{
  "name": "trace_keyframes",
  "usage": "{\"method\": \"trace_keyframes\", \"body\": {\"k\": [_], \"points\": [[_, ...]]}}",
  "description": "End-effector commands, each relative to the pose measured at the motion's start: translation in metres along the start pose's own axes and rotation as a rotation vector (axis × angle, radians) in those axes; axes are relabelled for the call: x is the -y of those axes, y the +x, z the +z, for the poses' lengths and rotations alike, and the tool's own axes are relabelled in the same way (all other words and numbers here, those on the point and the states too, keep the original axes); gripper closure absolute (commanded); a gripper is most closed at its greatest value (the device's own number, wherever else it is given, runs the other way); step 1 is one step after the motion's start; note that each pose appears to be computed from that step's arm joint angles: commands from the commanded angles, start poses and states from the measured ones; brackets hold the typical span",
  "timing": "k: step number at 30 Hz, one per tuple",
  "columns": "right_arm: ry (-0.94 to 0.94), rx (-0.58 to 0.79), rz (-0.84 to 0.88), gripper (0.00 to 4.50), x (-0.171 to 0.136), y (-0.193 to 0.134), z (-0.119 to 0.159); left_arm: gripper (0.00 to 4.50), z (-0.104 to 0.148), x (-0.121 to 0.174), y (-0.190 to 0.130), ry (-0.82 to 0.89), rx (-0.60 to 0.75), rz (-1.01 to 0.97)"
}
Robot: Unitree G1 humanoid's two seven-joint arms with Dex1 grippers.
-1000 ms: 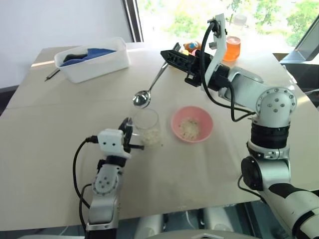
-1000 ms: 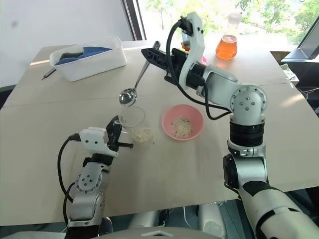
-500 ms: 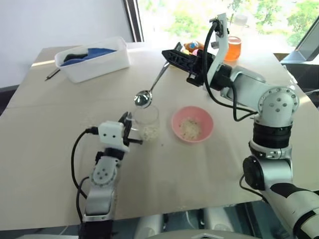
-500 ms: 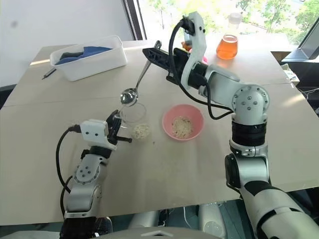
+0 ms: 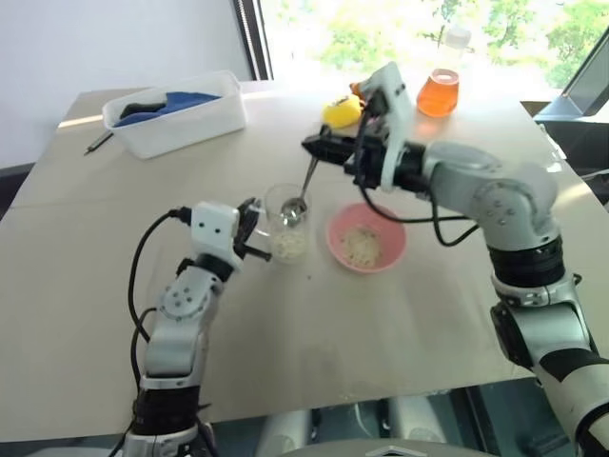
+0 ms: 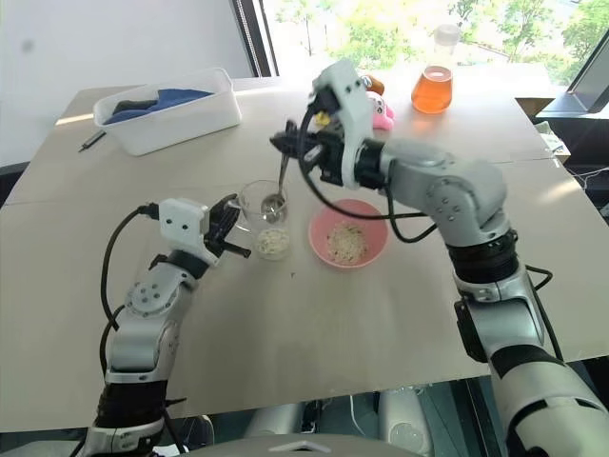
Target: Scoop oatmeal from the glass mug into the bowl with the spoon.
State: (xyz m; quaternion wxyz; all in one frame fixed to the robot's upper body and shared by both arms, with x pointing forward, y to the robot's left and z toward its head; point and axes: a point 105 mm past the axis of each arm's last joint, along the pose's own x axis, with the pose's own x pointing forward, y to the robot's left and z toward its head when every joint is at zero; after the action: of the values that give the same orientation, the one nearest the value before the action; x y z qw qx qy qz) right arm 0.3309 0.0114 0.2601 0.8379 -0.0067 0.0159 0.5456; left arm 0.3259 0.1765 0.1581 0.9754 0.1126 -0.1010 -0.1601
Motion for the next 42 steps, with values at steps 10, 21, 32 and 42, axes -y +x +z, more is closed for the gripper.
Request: {"method": "trace_keyframes", "body": {"k": [10,21,32,42], "points": [[-0.032,-0.043,0.023,4.50,0.003,0.016,-0.023,4.39,0.010,-0.023,0.024,0.086,-0.027,-0.134],[0.362,0.045,-0.053,4.50,0.017,0.011,-0.007,4.39,0.005,-0.022,0.031,0.111,-0.017,-0.164],[0.308,0.116,-0.136,4.50,0.035,-0.008,0.023,4.39,0.001,-0.015,0.039,0.091,0.021,-0.159],[0.203,0.104,-0.113,4.50,0.028,-0.007,0.025,4.39,0.001,-0.011,0.048,0.078,0.040,-0.158]]}}
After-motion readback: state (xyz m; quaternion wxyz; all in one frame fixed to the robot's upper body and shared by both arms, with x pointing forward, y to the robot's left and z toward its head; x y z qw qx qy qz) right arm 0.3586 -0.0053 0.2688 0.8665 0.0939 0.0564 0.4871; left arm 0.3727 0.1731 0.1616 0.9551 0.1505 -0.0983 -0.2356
